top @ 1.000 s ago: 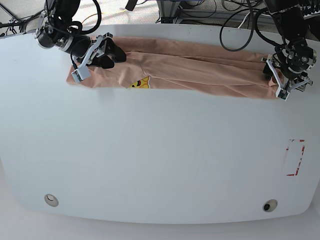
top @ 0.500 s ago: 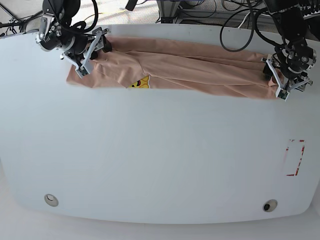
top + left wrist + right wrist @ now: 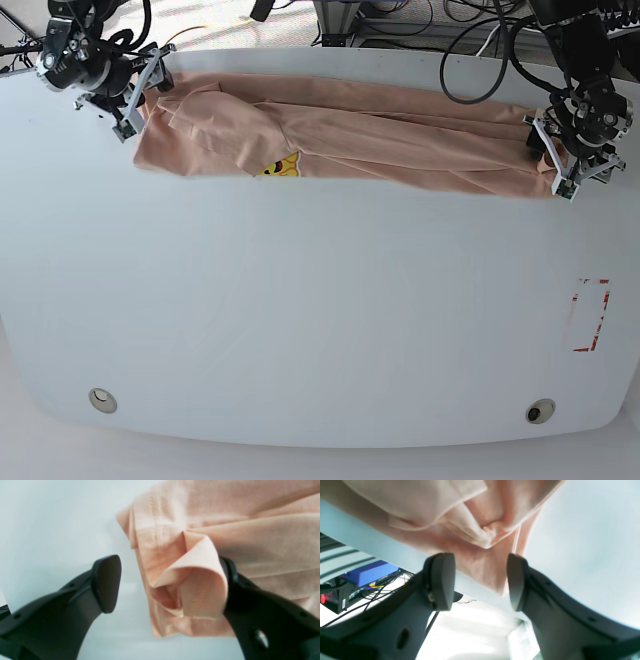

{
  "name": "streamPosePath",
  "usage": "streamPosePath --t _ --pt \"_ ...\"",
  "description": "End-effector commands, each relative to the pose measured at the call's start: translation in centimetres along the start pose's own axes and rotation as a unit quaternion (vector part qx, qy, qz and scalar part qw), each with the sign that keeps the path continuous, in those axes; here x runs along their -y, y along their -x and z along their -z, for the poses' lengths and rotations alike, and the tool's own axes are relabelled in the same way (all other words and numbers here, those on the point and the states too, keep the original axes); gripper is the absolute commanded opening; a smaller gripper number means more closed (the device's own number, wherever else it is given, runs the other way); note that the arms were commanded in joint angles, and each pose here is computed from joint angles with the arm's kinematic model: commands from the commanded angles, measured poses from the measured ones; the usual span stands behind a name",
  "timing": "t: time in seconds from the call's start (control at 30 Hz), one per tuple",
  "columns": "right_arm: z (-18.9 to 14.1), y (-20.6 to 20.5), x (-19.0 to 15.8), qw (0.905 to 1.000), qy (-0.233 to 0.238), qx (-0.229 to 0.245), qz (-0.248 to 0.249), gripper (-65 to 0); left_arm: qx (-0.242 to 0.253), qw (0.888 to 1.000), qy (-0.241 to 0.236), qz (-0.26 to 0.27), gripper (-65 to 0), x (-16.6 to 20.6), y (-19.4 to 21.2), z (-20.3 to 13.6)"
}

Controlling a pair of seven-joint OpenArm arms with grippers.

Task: Fold the T-shirt properly
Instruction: 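Regrasp the strip end with the right gripper and pull it taut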

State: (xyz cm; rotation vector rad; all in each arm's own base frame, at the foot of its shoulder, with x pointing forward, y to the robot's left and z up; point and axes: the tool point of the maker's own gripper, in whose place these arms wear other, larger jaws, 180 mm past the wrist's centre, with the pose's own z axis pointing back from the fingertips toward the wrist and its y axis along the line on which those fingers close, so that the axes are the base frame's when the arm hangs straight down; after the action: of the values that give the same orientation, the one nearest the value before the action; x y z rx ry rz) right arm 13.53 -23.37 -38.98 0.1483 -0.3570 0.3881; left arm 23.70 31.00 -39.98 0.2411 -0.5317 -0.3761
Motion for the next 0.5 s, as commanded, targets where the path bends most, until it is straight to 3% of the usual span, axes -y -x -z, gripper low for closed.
streamPosePath --t 0.0,0.13,0.27,0.47 --pt "-0.8 -1.9 -0.7 0.9993 -0.004 0.034 -0.012 -33.1 0.01 1.0 -0.013 0.004 -21.7 -1.0 -0.7 -0.4" --pt "-1.1 -3.8 -2.9 0.9941 -0.064 0.087 0.008 -33.1 0.01 1.0 -0.013 0.004 -21.7 -1.0 -0.7 -0.4" --pt "-2.0 -6.6 -5.2 0.9788 -0.131 0.155 0.029 -33.1 0.01 1.0 -0.013 0.004 -21.7 -1.0 -0.7 -0.4" --pt "-0.7 -9.0 -5.9 0.9649 -0.159 0.196 0.07 -33.5 0.01 1.0 -0.013 0.004 -21.7 -1.0 -0.7 -0.4"
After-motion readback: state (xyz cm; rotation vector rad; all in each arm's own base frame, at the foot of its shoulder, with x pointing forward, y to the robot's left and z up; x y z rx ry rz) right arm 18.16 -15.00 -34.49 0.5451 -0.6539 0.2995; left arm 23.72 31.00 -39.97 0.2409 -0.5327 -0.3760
